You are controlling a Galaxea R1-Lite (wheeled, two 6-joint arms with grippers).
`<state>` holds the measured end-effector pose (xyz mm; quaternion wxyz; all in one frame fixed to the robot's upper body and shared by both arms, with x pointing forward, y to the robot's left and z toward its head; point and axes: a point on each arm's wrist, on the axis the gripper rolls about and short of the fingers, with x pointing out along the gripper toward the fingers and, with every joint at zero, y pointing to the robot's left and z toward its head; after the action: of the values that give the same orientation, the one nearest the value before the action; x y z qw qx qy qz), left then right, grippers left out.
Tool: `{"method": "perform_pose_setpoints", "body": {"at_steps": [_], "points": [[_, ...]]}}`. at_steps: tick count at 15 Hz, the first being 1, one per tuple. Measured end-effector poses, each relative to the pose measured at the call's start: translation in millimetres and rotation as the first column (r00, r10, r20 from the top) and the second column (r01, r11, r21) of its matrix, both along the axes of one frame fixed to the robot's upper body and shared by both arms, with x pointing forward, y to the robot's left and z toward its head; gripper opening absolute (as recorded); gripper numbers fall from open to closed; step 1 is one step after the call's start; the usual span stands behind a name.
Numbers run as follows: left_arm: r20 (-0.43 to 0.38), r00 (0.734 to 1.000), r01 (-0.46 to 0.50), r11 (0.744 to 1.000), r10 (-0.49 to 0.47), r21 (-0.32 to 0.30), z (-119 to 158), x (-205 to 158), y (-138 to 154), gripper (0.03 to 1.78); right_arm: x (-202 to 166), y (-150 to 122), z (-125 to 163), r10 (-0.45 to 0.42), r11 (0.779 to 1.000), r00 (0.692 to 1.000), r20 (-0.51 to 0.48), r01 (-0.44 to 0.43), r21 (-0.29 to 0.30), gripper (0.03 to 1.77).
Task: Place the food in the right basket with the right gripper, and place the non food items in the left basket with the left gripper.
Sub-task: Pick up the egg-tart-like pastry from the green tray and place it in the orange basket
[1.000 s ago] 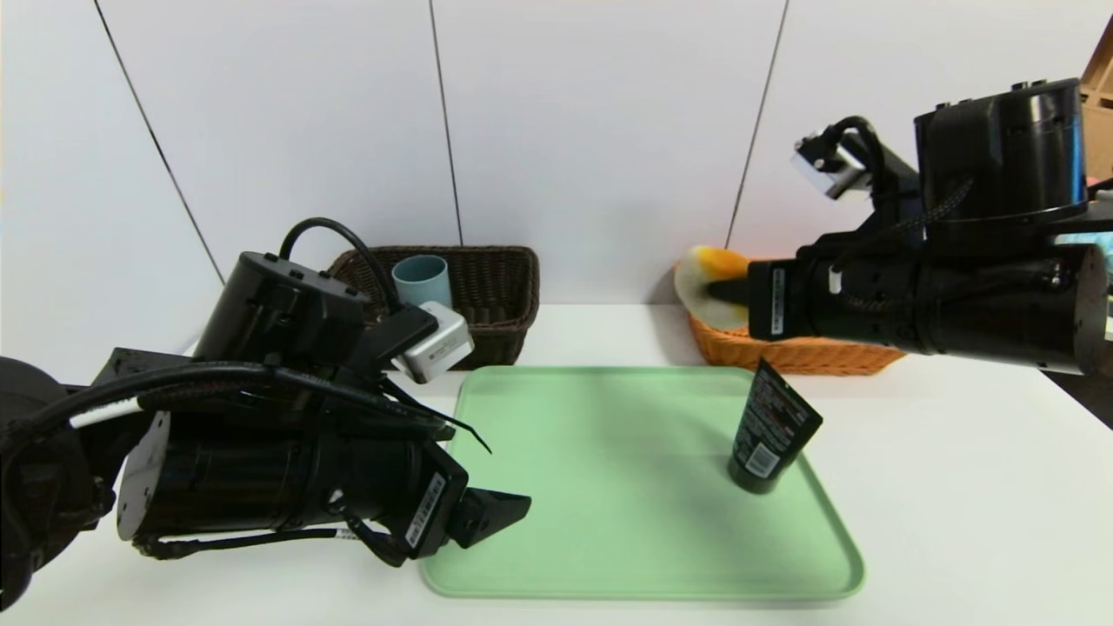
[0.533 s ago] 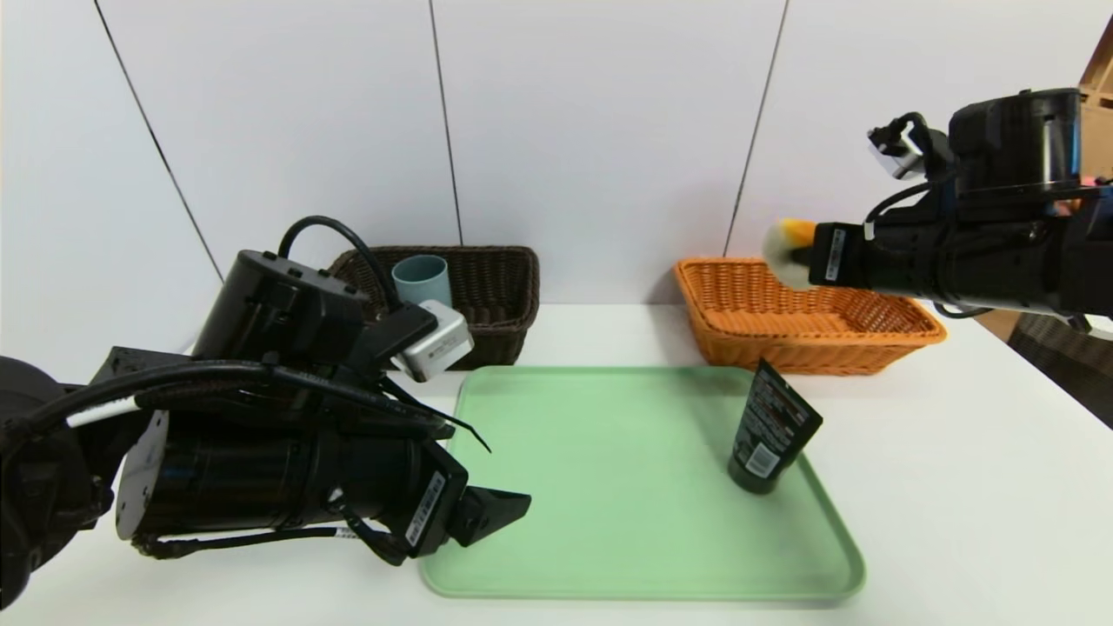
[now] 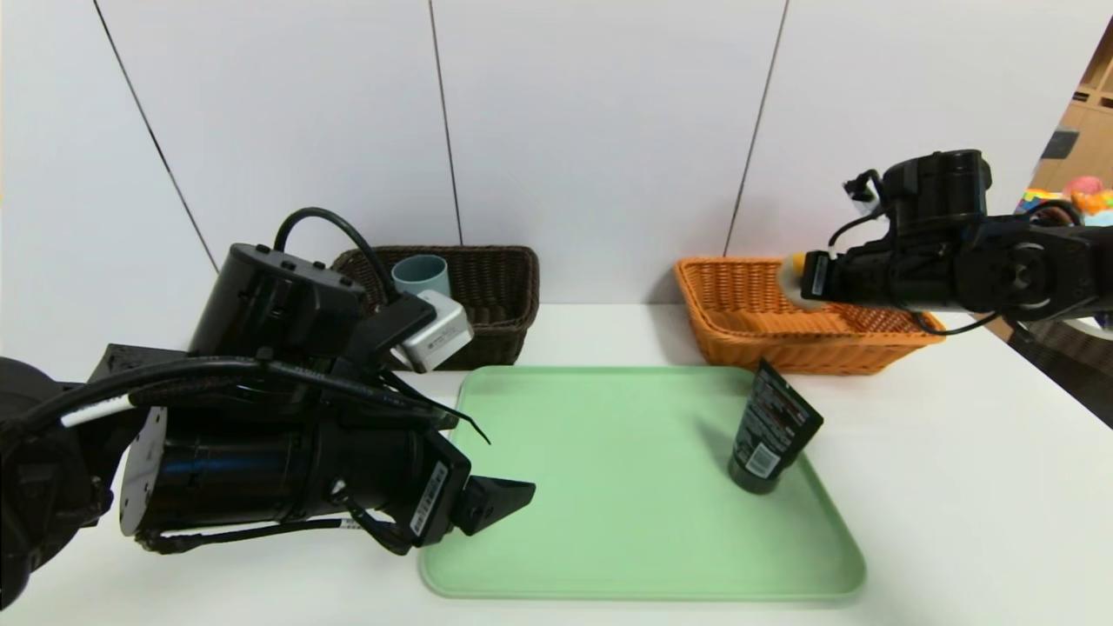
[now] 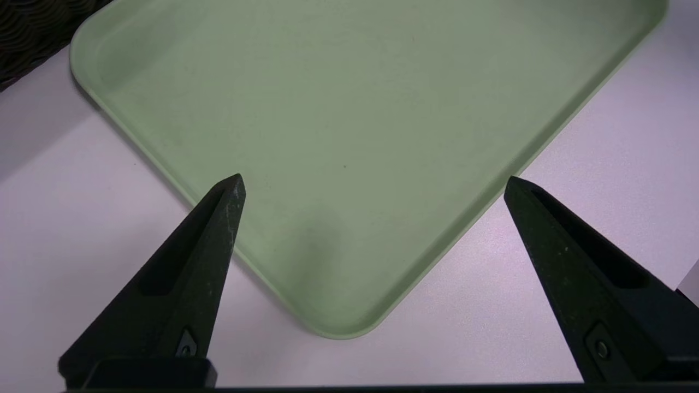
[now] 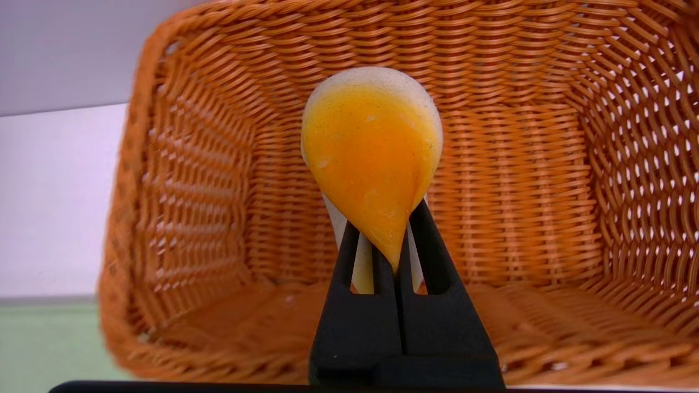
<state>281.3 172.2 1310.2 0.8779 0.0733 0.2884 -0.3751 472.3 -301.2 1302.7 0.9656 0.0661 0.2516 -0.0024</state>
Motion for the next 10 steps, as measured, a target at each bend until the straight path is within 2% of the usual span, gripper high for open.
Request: {"method": "perform_pose_setpoints", "body": {"at_steps": [3, 8, 10], "points": [[-0.001, 1.000, 0.000, 1.000, 0.000, 0.001, -0.3, 0.0, 0.0, 1.69, 19.9, -4.8, -12.6, -0.042, 0.999, 0.999, -0.013, 0.042, -0.020, 0.06], [-0.006, 1.000, -0.002, 1.000, 0.002, 0.004, -1.8, 0.4, 0.0, 1.69, 35.6, -8.4, -32.2, -0.054, 0.998, 0.997, -0.056, 0.052, -0.031, 0.06], [-0.007, 1.000, -0.005, 1.000, 0.005, 0.004, -2.1, 1.1, 0.4, 1.69, 37.3, -9.6, -34.4, -0.058, 0.998, 0.997, -0.056, 0.057, -0.030, 0.39]]}}
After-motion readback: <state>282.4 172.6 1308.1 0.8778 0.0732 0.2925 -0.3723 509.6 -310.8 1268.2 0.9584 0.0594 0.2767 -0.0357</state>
